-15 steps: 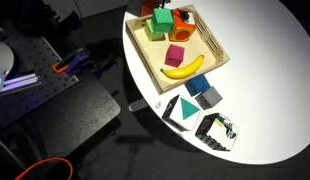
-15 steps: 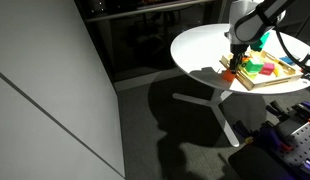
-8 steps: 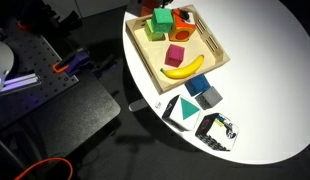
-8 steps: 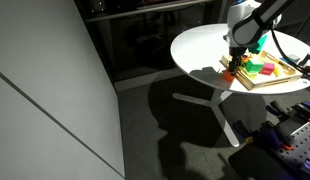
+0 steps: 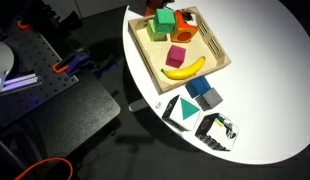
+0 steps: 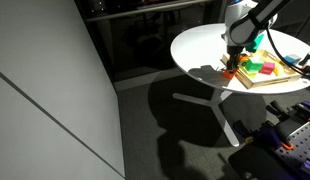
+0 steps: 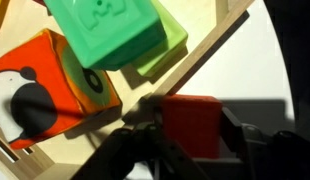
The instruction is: Put the orange block in the box
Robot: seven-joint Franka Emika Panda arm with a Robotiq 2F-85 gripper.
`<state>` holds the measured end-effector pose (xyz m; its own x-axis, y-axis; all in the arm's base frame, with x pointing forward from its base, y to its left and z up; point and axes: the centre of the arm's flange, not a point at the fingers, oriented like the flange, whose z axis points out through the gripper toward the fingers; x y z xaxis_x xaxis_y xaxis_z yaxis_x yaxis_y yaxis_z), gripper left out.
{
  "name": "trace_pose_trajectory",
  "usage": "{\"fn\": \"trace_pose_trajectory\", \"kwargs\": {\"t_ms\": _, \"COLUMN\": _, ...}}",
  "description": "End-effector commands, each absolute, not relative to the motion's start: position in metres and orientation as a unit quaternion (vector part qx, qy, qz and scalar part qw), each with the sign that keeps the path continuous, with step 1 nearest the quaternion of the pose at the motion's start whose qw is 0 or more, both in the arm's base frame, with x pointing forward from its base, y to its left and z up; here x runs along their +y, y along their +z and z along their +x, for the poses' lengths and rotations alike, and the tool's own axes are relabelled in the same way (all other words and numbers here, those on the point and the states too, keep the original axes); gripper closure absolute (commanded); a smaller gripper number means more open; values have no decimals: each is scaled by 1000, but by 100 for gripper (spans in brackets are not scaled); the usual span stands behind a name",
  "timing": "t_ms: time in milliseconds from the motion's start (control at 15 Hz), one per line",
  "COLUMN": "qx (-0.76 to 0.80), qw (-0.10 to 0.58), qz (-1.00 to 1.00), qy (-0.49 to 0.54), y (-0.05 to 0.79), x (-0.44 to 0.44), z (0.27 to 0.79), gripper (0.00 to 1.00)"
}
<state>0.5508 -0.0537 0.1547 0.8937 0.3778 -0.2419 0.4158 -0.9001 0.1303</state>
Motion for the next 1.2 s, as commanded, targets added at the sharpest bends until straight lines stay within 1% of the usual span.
{"fn": "trace_pose_trajectory", "kwargs": {"t_ms": 0, "qx": 207, "qw": 95, "qz": 967, "qy": -112, "y": 152, "x": -59, "z": 561, "gripper": 68}}
{"fn": "trace_pose_trajectory", "kwargs": {"t_ms": 67, "qx": 205, "qw": 96, "qz": 968, "qy": -112, "y": 153, "x": -59, "z": 561, "gripper": 69}}
{"fn": "trace_pose_trajectory", "kwargs": {"t_ms": 133, "qx": 205, "qw": 97, "qz": 967, "qy": -113, "y": 155, "x": -59, "z": 561, "gripper": 71}}
{"fn": "trace_pose_trajectory", "kwargs": {"t_ms": 333, "qx": 198, "qw": 97, "qz": 969, "qy": -112, "y": 163, "x": -61, "z": 560, "gripper": 73}}
{"fn": "trace_pose_trajectory", "kwargs": {"t_ms": 667, "qx": 187, "qw": 99, "qz": 972, "qy": -106, "y": 175, "x": -63, "z": 560, "gripper": 73}}
{"fn": "trace_pose_trajectory", "kwargs": {"t_ms": 933, "qx": 177, "qw": 82, "qz": 975, "qy": -106, "y": 197, "x": -64, "z": 554, "gripper": 73}}
{"fn": "trace_pose_trajectory", "kwargs": {"t_ms": 1133, "qx": 165, "qw": 82, "qz": 978, "qy": -101, "y": 218, "x": -66, "z": 551, "gripper": 73}}
